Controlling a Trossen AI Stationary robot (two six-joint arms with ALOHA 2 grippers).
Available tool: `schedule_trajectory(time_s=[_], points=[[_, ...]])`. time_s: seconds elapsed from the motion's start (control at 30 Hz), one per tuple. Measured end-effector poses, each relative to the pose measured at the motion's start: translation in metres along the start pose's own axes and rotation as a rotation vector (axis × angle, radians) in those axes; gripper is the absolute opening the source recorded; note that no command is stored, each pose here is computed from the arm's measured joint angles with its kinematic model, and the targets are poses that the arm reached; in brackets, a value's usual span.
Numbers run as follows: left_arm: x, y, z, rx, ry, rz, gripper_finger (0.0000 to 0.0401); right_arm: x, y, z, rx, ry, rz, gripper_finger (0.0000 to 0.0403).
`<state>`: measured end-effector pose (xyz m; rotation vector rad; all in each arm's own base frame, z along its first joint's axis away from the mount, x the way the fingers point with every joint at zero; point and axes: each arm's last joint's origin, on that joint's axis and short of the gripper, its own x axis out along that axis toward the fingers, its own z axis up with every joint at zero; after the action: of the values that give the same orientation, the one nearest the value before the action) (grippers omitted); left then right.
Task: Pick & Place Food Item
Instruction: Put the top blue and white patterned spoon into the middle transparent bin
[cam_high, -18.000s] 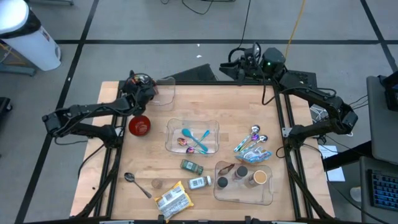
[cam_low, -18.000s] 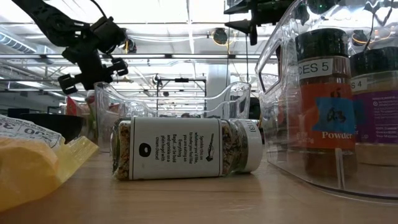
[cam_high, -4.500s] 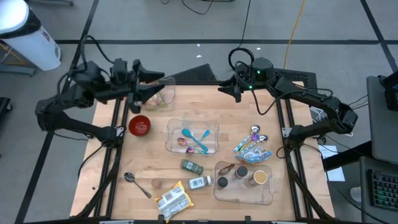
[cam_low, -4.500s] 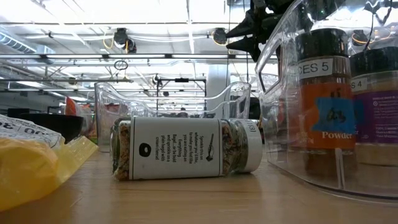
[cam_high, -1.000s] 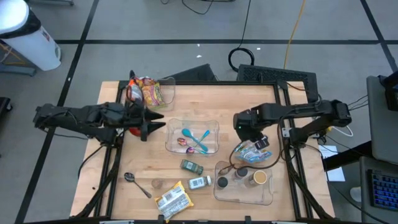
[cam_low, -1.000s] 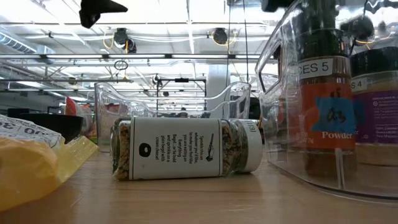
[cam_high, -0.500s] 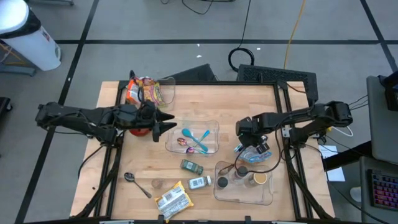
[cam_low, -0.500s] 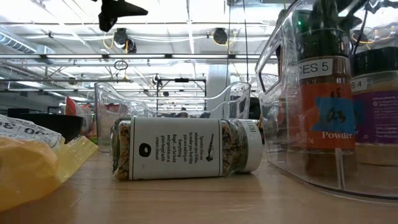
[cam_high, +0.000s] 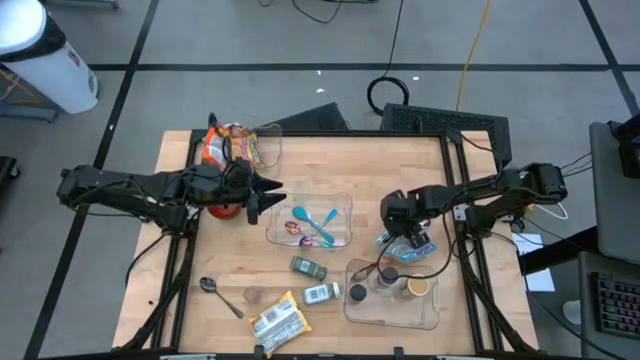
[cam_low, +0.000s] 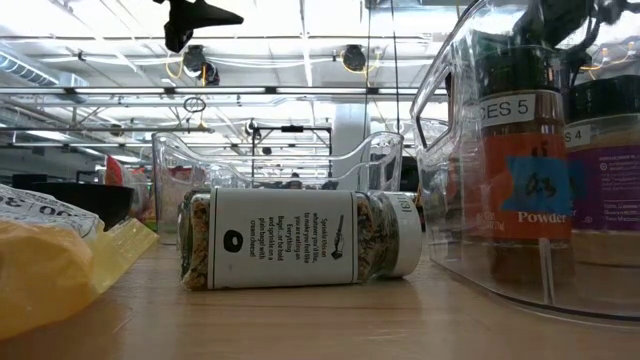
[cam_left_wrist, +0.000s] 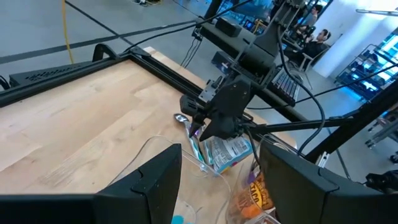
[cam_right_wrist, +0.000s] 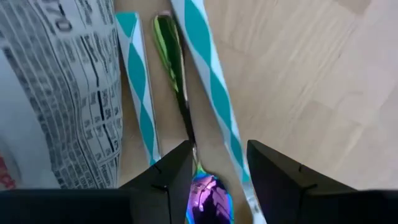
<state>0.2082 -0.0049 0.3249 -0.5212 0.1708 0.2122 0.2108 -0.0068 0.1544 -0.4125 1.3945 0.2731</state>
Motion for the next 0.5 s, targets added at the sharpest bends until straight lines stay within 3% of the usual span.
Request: schedule_trajectory(time_s=[0.5], points=[[0.0,0.0,0.0,-0.006,0.0,0.001,0.0225,0.0084,-0.0007,0.0012,0.052,-0.053,-0.03,0.0142]])
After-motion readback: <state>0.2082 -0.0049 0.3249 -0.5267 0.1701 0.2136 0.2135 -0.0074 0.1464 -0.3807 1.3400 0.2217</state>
